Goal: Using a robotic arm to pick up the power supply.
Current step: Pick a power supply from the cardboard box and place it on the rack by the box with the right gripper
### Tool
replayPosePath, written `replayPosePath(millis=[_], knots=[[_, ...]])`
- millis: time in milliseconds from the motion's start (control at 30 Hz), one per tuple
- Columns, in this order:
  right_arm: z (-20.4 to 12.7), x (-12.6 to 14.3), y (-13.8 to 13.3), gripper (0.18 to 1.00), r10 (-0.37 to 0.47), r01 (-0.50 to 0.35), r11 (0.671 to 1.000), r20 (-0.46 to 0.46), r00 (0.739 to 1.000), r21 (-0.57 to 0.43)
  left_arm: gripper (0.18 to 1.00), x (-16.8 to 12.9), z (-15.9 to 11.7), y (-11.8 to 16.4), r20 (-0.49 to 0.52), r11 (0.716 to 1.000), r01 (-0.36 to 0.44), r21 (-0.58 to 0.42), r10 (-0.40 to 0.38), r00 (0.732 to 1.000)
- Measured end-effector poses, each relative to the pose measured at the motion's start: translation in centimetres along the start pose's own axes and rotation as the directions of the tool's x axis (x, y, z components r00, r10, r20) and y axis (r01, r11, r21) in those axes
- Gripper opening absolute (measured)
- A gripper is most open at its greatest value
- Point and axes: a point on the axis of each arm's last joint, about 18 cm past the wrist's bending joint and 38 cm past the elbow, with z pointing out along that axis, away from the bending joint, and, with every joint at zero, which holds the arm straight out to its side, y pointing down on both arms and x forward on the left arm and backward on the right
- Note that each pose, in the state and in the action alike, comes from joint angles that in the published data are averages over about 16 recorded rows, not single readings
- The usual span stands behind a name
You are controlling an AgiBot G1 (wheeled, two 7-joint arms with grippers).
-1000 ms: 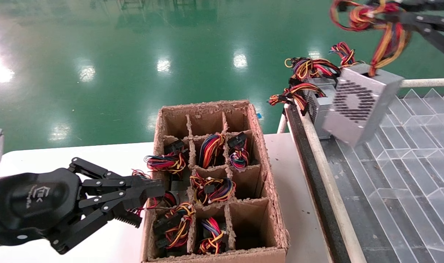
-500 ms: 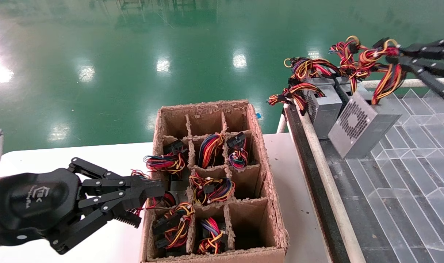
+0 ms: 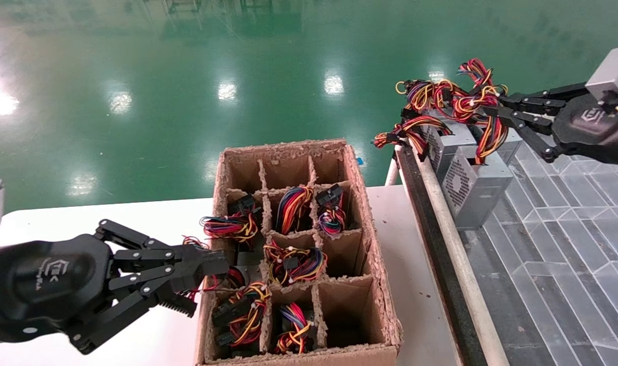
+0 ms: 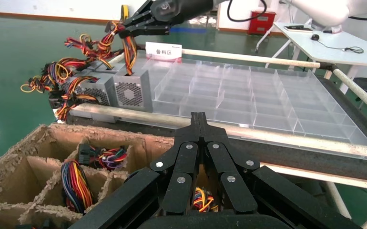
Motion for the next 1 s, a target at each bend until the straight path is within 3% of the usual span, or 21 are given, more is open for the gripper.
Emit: replayPosePath(millis=[500, 1000], knots=[[1.9, -1.2, 1.7, 0.222, 0.050, -0.050, 0.999, 0.045, 0.998, -0.009, 0.191, 0.0, 0.0, 0.0, 0.000, 1.000, 0.000, 0.000, 0.000, 1.000], [1.1, -1.1, 0.3, 0.304, 0.071, -0.075, 0.996, 0.070, 0.995, 0.053, 0.191, 0.0, 0.0, 0.0, 0.000, 1.000, 0.000, 0.000, 0.000, 1.000]])
